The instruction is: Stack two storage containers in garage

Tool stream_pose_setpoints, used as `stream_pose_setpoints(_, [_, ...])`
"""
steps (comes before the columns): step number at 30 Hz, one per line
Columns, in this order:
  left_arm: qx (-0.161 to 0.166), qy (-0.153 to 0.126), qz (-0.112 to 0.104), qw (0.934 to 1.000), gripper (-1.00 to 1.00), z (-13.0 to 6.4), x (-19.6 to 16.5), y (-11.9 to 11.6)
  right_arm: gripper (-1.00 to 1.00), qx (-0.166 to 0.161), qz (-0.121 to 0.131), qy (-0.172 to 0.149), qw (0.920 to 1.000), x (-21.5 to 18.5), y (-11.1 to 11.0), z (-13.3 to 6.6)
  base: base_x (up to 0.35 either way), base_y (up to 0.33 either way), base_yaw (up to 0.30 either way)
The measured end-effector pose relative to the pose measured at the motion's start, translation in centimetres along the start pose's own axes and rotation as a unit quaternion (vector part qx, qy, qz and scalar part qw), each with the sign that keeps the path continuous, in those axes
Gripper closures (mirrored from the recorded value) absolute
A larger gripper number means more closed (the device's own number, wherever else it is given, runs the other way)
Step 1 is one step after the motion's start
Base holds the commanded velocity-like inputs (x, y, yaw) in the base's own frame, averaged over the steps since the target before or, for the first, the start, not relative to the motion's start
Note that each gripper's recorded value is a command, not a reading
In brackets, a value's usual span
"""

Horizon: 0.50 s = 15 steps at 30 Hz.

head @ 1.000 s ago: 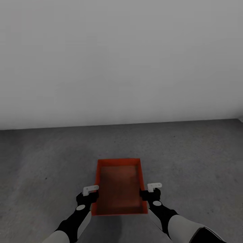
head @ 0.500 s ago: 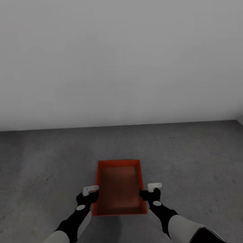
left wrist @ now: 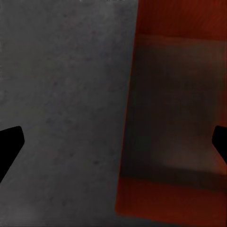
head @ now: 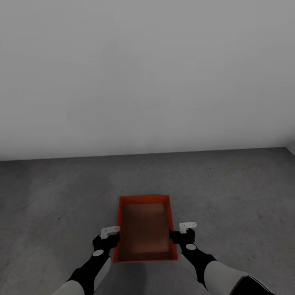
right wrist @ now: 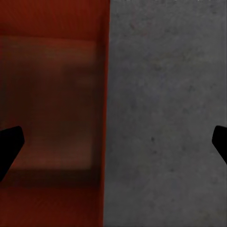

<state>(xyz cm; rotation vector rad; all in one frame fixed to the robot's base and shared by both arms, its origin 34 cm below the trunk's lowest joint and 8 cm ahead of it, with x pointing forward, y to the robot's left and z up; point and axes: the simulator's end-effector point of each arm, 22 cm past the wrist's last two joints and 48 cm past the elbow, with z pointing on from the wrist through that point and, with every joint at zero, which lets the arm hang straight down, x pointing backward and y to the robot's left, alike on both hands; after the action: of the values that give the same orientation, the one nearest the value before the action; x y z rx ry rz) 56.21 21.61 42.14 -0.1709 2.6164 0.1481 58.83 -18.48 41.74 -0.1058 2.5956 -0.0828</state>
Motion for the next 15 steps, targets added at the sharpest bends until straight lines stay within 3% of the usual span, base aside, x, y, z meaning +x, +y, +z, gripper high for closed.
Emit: stream_pose_setpoints(15, [-0.001, 0.001, 0.000, 1.0000, -1.00, -2.2, -1.3, 0.3, -1.00, 0.001, 0.000, 0.000, 1.0000, -1.4, -0.3, -2.1, 0.000, 0.000, 0.000])
